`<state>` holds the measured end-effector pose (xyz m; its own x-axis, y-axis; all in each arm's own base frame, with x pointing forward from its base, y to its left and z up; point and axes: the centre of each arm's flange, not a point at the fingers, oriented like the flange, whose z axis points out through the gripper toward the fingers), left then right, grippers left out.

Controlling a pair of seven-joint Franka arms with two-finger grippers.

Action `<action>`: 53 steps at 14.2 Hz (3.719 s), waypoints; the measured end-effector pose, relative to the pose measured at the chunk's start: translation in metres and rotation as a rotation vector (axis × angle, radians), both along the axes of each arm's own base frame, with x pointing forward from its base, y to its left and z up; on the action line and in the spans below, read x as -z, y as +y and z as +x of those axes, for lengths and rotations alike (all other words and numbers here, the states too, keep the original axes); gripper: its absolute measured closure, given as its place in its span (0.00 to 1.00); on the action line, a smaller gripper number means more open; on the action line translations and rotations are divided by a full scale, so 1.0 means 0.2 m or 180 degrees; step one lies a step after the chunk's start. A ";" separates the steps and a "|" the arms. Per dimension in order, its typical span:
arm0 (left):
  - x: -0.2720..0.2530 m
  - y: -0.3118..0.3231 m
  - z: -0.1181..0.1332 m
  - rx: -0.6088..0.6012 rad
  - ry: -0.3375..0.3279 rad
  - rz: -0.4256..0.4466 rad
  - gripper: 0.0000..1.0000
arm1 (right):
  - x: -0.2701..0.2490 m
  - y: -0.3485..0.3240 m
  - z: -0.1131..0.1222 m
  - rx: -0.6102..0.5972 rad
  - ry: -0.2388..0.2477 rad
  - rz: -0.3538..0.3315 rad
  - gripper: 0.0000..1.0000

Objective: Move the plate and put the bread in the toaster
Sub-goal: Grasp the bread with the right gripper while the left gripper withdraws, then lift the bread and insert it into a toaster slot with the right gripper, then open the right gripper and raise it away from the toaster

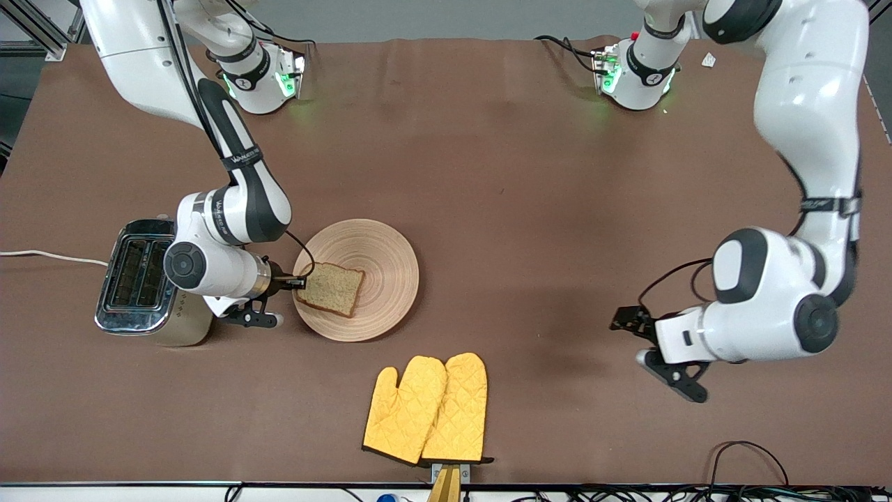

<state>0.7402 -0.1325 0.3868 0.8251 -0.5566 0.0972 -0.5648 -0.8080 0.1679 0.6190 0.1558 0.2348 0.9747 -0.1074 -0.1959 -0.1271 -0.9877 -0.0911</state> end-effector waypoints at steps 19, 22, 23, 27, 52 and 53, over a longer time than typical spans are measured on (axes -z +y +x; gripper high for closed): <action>-1.39 0.37 -0.76 -0.1799 -0.0200 0.0400 0.00 | 0.00 0.05 0.04 -0.0059 0.0067 0.0003 0.95; -1.37 0.32 -0.90 -0.1794 -0.0287 0.0471 0.00 | -0.29 0.09 0.13 -0.0172 0.0270 -0.0116 0.95; -1.38 0.32 -0.93 -0.1798 -0.0309 0.0480 0.00 | -0.41 0.07 0.16 -0.0259 0.0283 -0.0284 0.95; -1.40 0.30 -0.95 -0.1780 -0.0351 0.0474 0.00 | -0.80 -0.07 0.20 -0.0498 0.0297 -0.1237 0.95; -1.39 0.28 -0.96 -0.1742 -0.0264 0.0495 0.00 | -0.49 -0.55 0.24 -0.0599 0.0927 -0.2913 0.93; -1.39 0.27 -0.96 -0.1740 -0.0264 0.0495 0.00 | -0.46 -0.55 0.25 -0.0612 0.0899 -0.2874 0.92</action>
<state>0.5473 -0.0777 0.6655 0.9901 -0.0642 0.1248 -0.0643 -0.9979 -0.0033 0.6689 0.0459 0.3274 0.9210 -0.1760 -0.3476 0.1433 -0.6767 0.7222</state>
